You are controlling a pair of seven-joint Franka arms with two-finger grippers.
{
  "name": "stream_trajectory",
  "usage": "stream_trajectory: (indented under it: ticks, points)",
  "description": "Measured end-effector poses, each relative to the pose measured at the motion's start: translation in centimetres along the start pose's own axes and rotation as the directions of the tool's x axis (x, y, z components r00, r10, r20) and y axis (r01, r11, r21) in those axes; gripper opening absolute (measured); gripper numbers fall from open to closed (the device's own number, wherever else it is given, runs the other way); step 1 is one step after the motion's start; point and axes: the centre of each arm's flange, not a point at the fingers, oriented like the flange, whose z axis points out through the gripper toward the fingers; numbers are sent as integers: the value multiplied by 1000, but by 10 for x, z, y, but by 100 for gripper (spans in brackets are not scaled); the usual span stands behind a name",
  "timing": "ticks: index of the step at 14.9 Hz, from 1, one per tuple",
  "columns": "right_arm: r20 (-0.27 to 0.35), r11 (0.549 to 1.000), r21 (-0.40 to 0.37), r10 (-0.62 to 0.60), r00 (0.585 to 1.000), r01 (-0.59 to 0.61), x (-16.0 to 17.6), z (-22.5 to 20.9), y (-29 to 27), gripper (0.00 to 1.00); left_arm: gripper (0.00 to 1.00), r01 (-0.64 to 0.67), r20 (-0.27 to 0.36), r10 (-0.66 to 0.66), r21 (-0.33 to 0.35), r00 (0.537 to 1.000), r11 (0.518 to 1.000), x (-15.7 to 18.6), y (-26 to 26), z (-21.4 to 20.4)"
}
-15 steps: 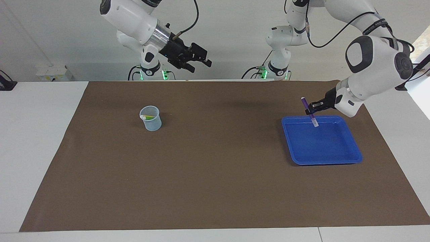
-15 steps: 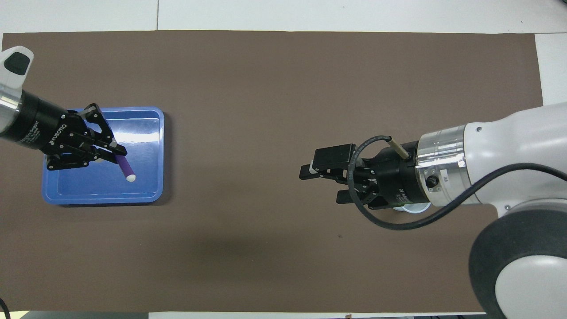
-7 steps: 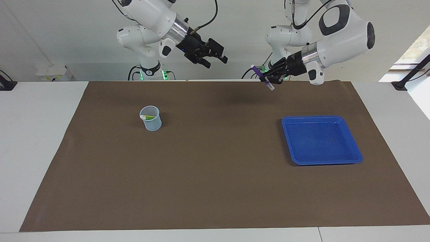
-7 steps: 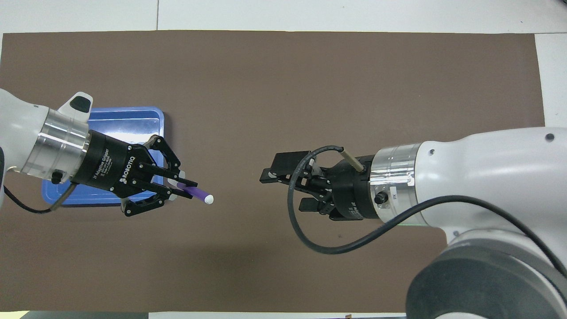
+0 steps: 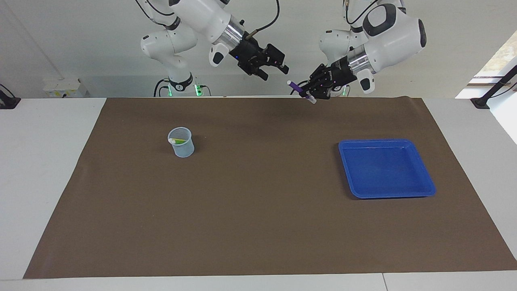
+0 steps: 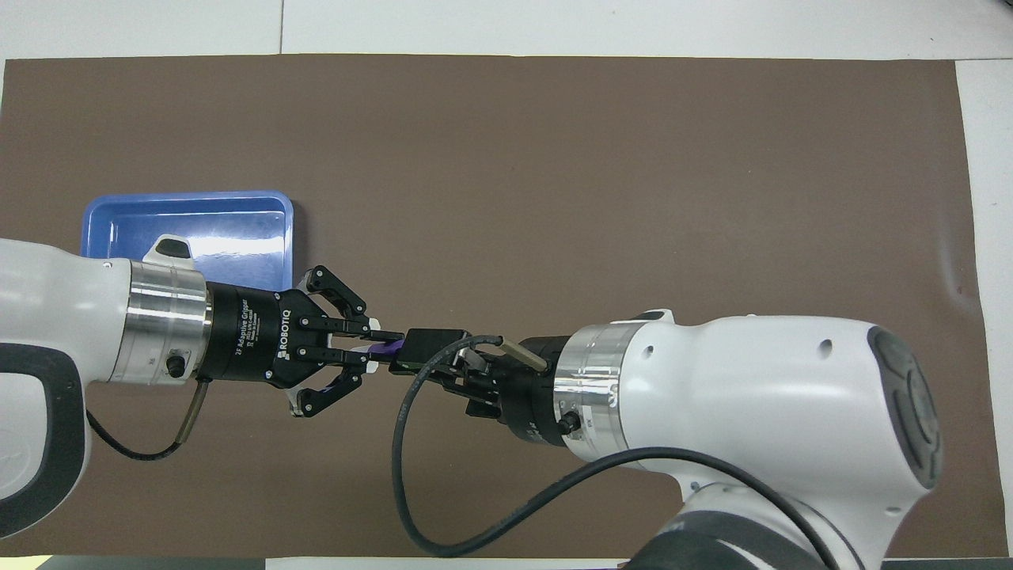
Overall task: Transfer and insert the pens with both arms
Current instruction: 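Grasp the purple pen with the right gripper while the left gripper releases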
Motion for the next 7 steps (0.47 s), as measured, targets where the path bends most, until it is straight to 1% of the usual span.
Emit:
stream_trajectory:
  ticks: [3,5,7]
  points:
    - [-22,998,-39,-45,999,44,0,4,5,100,16,43,3,-43,-2,999,999,2,1,-1]
    - [-33,998,-33,-45,998,44,3,3,6,100,16,58,4,-58,-4,998,998,3,1,-1]
    - [-67,999,-5,-41,997,41,8,0,4,100,16,66,5,-66,-8,998,998,3,2,-2]
